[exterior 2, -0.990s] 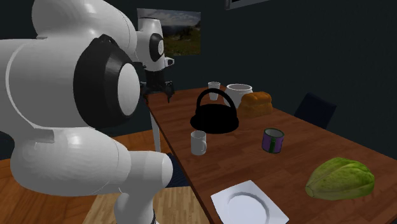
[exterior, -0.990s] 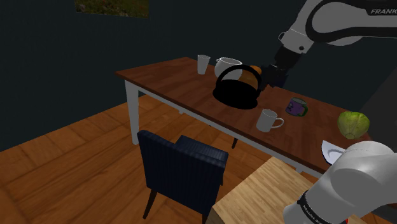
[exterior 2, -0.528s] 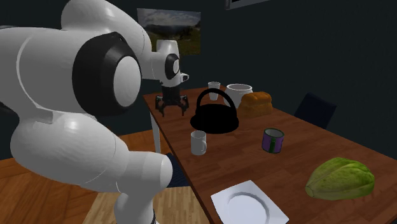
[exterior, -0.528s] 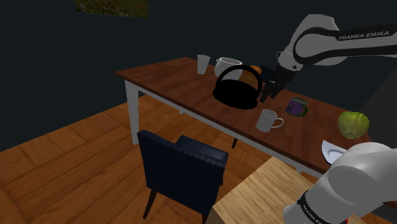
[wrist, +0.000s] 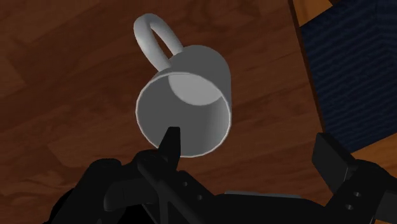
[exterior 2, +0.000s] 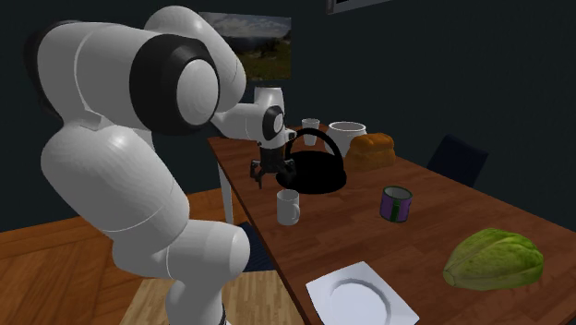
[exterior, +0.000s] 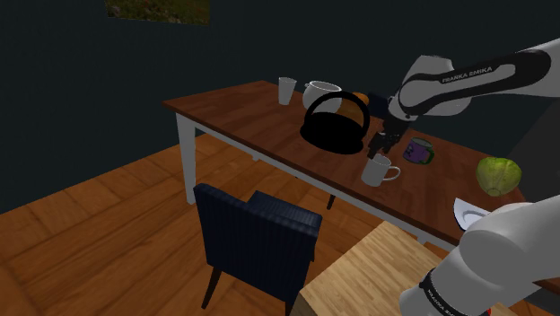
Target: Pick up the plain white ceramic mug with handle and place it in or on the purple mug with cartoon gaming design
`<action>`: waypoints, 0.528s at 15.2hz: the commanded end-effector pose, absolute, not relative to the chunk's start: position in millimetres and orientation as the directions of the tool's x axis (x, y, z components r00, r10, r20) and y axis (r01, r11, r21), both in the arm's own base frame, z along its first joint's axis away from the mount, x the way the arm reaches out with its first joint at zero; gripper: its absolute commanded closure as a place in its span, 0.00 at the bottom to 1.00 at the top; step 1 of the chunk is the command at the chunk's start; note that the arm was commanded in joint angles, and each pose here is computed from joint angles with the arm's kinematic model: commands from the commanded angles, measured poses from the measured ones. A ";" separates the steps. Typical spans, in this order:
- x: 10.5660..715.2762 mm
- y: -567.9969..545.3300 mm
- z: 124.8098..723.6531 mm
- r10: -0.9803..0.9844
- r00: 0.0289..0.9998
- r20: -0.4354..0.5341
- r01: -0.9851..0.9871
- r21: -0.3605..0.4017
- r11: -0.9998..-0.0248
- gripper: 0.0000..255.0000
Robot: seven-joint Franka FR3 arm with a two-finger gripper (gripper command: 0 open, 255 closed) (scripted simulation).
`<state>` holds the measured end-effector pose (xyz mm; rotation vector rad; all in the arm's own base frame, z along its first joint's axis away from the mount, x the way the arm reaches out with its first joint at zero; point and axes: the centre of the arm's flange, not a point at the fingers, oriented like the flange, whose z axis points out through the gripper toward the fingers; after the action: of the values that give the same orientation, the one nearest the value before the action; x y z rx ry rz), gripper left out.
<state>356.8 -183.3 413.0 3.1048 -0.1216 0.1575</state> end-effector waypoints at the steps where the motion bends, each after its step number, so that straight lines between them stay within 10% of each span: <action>1: 356.6 -192.7 402.5 -0.086 0.992 0.096 -0.090 0.030 -0.996 0.00; 8: 360.4 -194.3 362.7 -0.086 0.992 0.096 -0.090 0.030 -0.996 0.00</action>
<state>360.7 -193.8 369.7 3.1009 -0.1373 0.1468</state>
